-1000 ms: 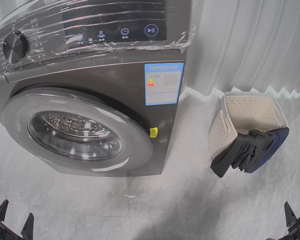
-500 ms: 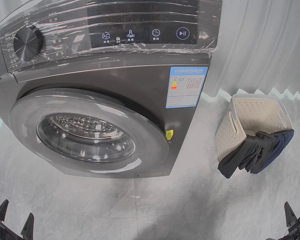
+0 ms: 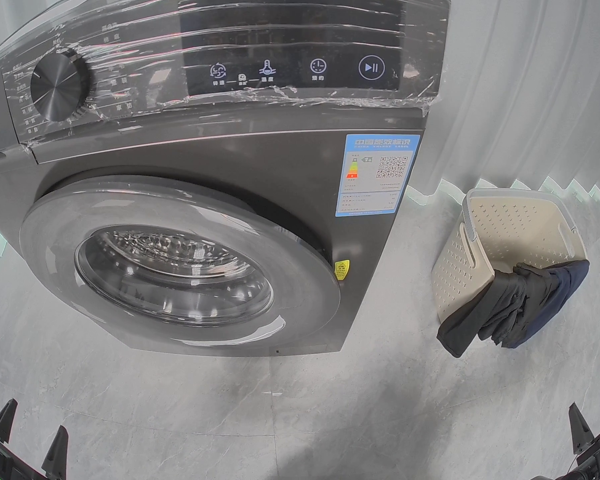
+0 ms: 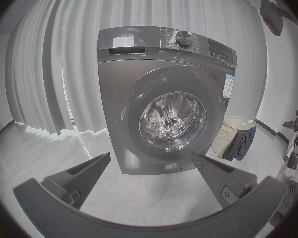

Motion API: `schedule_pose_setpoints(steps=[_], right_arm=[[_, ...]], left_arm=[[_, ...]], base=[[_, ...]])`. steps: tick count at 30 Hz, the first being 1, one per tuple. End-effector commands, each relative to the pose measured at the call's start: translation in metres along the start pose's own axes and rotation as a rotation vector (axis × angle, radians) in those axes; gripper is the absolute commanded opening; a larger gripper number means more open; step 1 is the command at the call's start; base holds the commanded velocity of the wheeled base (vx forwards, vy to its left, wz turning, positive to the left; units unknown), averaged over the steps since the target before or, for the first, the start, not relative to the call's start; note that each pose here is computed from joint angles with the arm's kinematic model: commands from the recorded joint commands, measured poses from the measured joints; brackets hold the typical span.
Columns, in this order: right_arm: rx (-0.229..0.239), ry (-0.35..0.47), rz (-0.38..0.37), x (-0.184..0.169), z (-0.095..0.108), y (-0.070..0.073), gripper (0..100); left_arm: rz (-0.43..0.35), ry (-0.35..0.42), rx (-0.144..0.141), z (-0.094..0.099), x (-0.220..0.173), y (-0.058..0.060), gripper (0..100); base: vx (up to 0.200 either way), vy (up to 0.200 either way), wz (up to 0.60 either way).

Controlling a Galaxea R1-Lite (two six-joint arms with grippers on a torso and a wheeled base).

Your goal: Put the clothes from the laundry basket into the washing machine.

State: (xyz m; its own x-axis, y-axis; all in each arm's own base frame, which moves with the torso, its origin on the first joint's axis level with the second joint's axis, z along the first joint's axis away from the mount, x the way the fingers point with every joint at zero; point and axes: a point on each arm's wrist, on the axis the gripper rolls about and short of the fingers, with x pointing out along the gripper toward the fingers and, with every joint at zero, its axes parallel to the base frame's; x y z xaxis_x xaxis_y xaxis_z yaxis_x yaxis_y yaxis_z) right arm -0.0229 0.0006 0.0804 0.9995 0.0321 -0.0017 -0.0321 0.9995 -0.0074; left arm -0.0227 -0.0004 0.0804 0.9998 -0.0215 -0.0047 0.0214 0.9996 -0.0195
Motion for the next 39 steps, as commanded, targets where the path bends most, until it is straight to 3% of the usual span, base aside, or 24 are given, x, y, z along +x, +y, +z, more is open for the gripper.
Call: schedule_pose_setpoints(steps=[1, 5, 35, 39], right_arm=[[0.000, 0.000, 0.002, 0.0000, -0.0048, 0.0000, 100], [0.000, 0.000, 0.002, 0.0000, -0.0048, 0.0000, 100], [0.001, 0.000, 0.000, 0.0000, -0.0048, 0.0001, 100], [0.001, 0.000, 0.000, 0.0000, -0.0048, 0.0001, 100]], left_arm=[[0.000, -0.003, -0.001, -0.0045, -0.0003, 0.0001, 100], [0.000, -0.005, 0.000, -0.0043, -0.0003, 0.0001, 100], [0.000, -0.002, 0.001, -0.0049, -0.0002, 0.0001, 100], [0.000, -0.002, -0.001, -0.0049, -0.0002, 0.0001, 100]], base=[[0.000, 0.200, 0.00], [0.000, 0.200, 0.00], [0.000, 0.000, 0.06], [0.000, 0.200, 0.00]])
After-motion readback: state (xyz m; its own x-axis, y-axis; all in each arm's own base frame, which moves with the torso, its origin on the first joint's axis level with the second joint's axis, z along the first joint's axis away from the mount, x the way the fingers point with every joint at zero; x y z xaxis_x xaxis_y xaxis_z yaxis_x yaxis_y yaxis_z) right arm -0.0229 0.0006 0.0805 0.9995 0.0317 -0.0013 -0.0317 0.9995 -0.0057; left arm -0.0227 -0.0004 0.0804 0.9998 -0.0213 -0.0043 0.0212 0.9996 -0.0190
